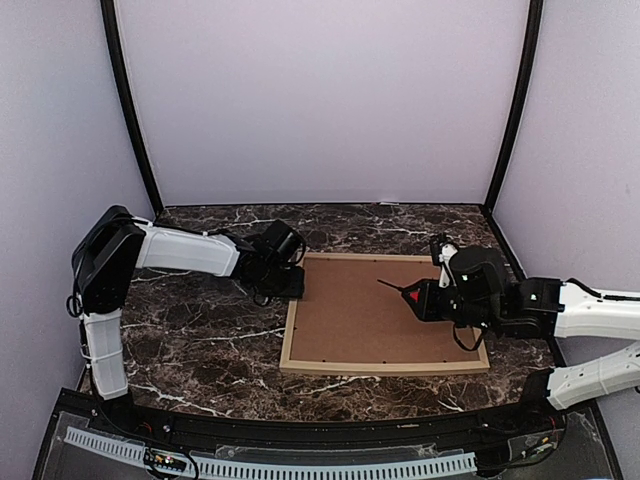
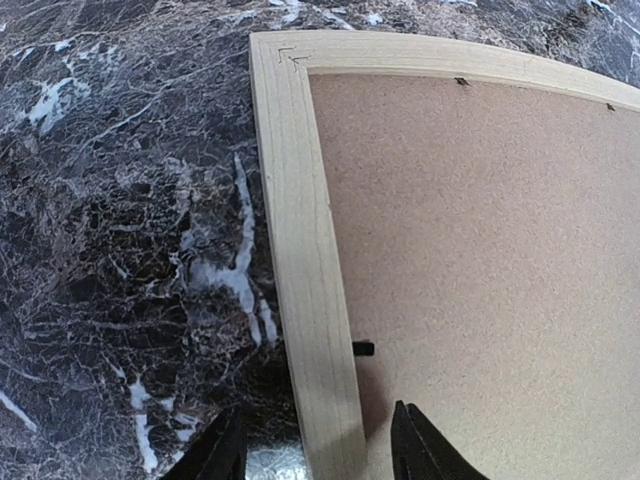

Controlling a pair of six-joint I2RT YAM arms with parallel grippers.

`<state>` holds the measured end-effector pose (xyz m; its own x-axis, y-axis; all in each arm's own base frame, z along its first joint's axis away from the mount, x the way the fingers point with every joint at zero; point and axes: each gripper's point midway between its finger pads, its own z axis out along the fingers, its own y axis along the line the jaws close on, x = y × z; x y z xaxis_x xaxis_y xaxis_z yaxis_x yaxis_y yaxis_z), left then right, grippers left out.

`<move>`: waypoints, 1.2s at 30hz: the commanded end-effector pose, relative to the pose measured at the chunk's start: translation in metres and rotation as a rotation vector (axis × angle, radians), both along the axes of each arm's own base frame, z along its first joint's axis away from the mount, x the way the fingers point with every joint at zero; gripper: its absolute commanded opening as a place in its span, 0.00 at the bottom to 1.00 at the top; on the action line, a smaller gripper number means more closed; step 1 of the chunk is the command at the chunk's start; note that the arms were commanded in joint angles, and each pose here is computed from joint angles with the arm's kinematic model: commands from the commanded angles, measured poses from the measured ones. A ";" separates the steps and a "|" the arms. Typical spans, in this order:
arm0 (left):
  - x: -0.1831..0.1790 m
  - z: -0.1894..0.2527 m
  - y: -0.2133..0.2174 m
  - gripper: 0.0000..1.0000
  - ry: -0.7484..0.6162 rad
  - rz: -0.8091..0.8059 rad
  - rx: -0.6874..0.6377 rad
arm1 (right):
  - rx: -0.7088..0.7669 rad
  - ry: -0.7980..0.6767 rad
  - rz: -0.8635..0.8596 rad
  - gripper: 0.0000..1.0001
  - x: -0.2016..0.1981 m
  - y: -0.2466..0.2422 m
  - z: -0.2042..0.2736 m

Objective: Take the photo out of the frame
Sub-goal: Move the photo frame to the center of the board.

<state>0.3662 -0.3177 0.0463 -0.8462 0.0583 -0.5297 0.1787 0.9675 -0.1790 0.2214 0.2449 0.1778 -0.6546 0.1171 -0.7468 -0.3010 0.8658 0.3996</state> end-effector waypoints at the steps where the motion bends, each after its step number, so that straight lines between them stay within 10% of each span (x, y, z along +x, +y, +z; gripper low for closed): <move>1: 0.004 -0.004 0.001 0.48 -0.002 0.012 0.035 | 0.011 -0.024 -0.025 0.00 0.003 -0.005 0.005; 14: -0.008 -0.040 0.029 0.14 0.059 0.096 0.122 | 0.006 -0.021 -0.026 0.00 0.003 -0.004 0.004; 36: -0.059 -0.057 0.158 0.10 0.157 0.479 0.216 | 0.033 -0.007 0.013 0.00 0.006 0.014 0.003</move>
